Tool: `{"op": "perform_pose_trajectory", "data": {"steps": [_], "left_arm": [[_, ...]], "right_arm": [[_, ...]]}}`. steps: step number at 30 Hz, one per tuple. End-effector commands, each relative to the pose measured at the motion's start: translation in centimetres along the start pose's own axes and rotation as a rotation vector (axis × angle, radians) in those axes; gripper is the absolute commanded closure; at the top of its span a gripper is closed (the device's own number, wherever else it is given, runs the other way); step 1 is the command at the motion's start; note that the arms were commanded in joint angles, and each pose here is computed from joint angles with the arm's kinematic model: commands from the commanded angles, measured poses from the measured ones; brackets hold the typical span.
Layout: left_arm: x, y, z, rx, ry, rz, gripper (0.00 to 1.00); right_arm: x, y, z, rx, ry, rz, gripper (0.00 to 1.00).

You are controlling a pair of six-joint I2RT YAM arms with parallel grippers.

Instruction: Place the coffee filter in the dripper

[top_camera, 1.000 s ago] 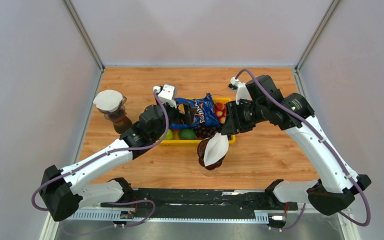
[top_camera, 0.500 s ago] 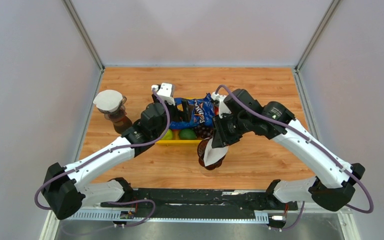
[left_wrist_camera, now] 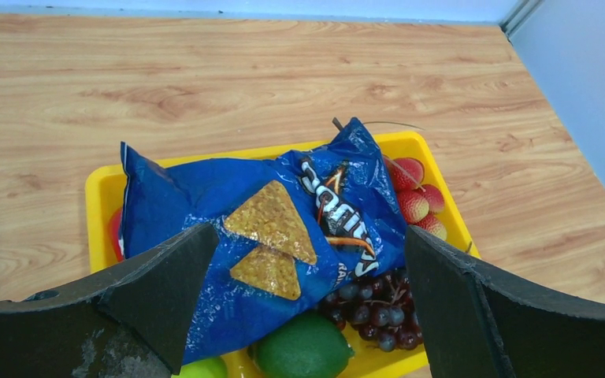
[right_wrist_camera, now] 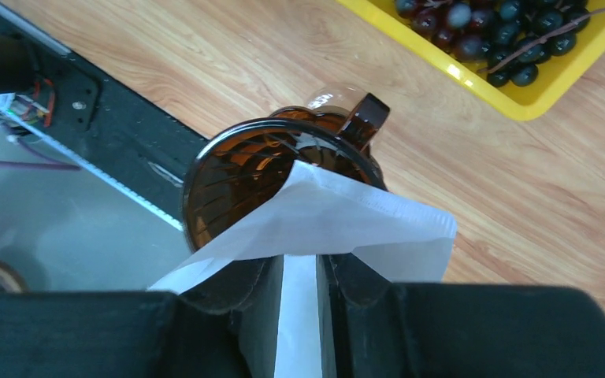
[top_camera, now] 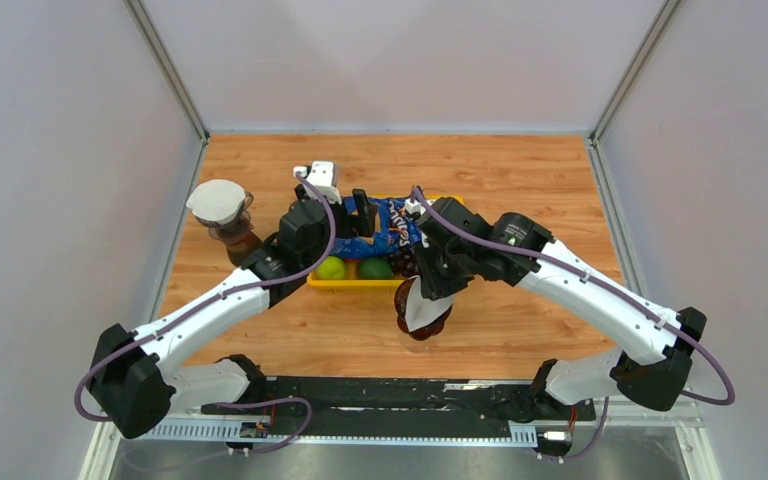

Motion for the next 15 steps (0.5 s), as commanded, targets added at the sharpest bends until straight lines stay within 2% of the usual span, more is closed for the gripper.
{"op": "perform_pose_trajectory", "data": {"steps": [1, 10, 15], "left_arm": [[-1.2, 0.4, 0.8, -0.026, 0.036, -0.037, 0.0], [-1.3, 0.6, 1.4, -0.035, 0.043, -0.046, 0.0], [-1.4, 0.6, 1.5, -0.038, 0.043, -0.047, 0.0]], "right_arm": [[-0.2, -1.5, -0.9, 0.069, 0.006, -0.035, 0.75], [0.3, -2.6, -0.3, 0.031, 0.041, -0.012, 0.72], [0.5, -2.8, 0.0, 0.007, 0.044, -0.003, 0.61]]}}
Point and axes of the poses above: each gripper's point midway between its finger pads, its own y axis back along the fingers, its own z axis along the line the jaws close on, x = y × z, the point moved 2 cm from there along y, back along the fingers, and after that the axes turned 2 degrees about -y, right-handed, at the moved point
